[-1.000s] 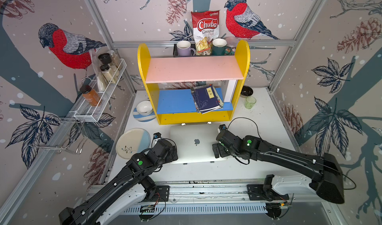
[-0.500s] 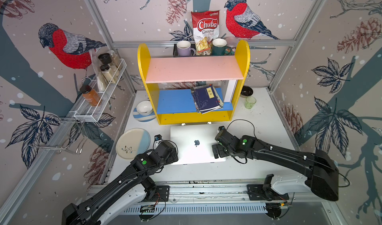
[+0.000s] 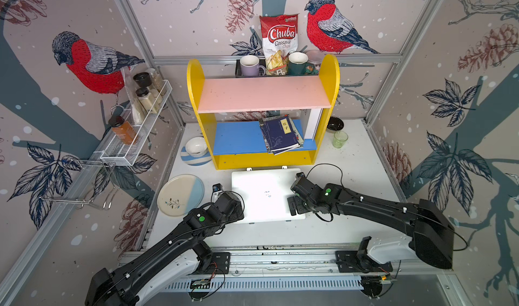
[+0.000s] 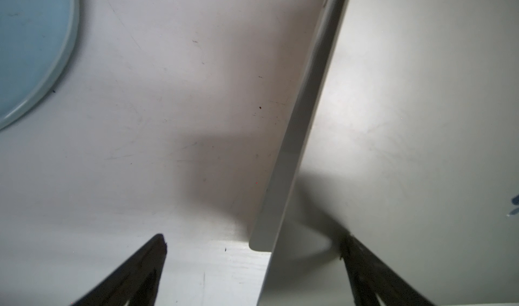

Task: Close the laptop lid and set it aside
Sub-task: Close the lid of the laptop.

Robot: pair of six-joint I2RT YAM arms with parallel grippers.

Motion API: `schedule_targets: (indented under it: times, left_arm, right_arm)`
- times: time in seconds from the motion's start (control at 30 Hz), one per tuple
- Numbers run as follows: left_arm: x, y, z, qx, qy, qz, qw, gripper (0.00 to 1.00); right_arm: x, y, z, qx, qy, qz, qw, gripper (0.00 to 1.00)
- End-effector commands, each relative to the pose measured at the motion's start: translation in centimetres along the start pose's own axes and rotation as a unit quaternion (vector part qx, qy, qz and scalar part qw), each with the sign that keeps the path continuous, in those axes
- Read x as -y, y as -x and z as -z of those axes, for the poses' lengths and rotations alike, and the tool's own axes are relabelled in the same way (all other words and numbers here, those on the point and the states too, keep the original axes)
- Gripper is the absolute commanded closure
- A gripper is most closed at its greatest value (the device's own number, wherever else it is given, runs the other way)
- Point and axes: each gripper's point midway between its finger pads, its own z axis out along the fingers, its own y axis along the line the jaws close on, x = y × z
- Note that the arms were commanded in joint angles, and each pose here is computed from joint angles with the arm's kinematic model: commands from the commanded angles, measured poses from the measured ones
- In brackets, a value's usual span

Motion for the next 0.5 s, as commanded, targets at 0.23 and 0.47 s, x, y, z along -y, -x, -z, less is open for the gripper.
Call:
schedule_targets:
  times: [0.23,0.47]
  left_arm:
    - [0.5,0.1,-1.2,0.008,-0.002,0.004,1.000,0.04]
    - [0.5,0.1,-1.8,0.012,-0.001,0.005,1.000,0.04]
  right_arm:
    - [0.2,0.3,-1.1,-0.003,-0.004,0.004,1.000,0.00]
    - [0.3,0.4,-1.7,-0.005,-0.005,0.001,1.000,0.00]
